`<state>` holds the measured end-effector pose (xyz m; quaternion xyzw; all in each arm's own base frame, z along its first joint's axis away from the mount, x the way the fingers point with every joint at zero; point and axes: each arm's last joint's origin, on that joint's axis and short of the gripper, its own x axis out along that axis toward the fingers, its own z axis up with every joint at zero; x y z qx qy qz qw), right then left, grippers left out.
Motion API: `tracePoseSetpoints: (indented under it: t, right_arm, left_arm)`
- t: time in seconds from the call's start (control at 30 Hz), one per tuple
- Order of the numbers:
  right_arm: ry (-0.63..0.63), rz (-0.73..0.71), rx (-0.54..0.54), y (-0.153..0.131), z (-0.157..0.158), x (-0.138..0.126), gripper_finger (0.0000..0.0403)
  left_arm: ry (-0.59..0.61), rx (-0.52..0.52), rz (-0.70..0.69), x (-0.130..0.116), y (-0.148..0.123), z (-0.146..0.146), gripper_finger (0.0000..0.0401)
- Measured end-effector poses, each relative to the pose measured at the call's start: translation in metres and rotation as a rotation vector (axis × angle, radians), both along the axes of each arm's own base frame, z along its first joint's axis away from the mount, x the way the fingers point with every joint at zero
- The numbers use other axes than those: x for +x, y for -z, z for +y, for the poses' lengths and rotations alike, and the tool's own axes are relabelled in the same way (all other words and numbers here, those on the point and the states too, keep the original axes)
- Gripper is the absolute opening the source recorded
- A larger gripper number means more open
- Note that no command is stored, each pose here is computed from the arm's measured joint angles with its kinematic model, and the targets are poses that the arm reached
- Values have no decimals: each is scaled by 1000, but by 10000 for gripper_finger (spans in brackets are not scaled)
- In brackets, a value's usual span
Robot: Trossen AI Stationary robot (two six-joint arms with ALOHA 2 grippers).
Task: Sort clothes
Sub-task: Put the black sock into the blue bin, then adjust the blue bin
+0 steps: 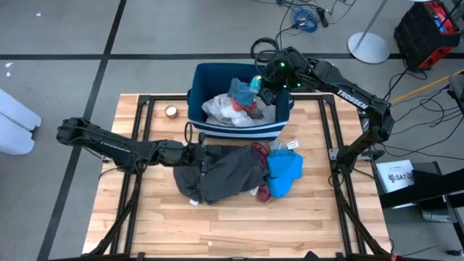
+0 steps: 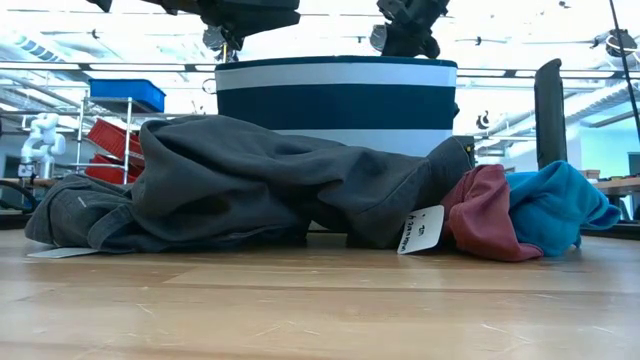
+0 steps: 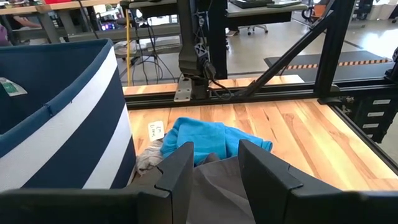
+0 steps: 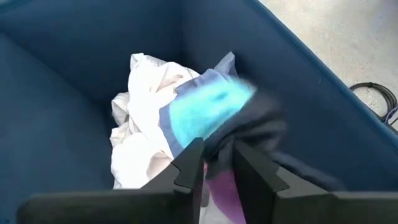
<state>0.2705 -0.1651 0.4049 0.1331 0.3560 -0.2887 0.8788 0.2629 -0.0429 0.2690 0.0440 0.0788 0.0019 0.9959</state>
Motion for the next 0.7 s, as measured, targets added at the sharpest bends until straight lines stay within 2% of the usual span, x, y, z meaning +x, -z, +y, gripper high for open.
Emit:
tracePoseSetpoints:
  t: [0.4, 0.57, 0.7]
  right_arm:
    - [-17, 35, 23, 3, 6, 0, 121]
    - [-109, 120, 73, 9, 34, 7, 120]
    - [-203, 151, 105, 19, 70, 21, 119]
  left_arm:
    - [0, 0, 0, 0, 0, 0, 137]
    - [0, 0, 2, 0, 0, 0, 137]
    - [0, 5, 30, -1, 3, 0, 137]
